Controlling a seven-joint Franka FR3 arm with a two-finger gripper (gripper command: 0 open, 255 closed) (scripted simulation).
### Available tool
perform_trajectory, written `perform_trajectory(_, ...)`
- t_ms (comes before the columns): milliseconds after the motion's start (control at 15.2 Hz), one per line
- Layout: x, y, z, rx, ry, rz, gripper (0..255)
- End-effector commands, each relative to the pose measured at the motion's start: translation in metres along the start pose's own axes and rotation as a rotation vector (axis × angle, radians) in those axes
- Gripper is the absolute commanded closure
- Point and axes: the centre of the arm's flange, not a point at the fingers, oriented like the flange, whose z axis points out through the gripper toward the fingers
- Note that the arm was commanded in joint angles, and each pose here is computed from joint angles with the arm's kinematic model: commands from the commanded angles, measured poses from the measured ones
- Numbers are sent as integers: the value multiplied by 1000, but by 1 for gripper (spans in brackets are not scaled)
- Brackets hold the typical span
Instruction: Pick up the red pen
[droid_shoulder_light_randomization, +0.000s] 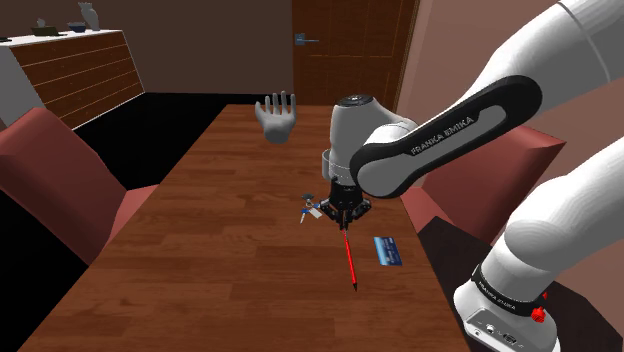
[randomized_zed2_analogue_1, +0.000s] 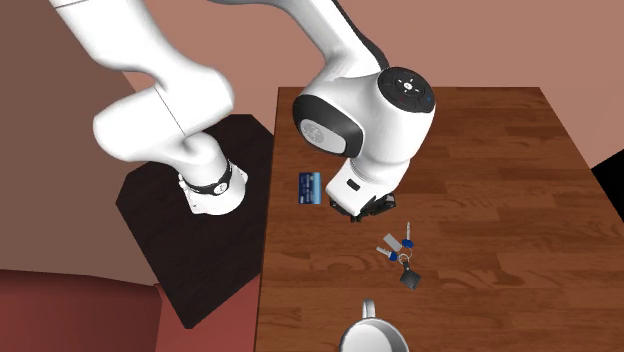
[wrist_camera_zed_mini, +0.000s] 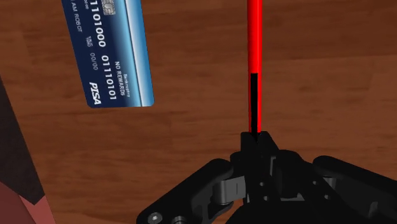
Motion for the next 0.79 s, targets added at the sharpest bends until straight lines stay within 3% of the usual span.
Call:
perform_trajectory(0,-1,1,-2,-3,-3,0,255)
perform_trajectory(726,2,2,-60,-3,-3,0,255)
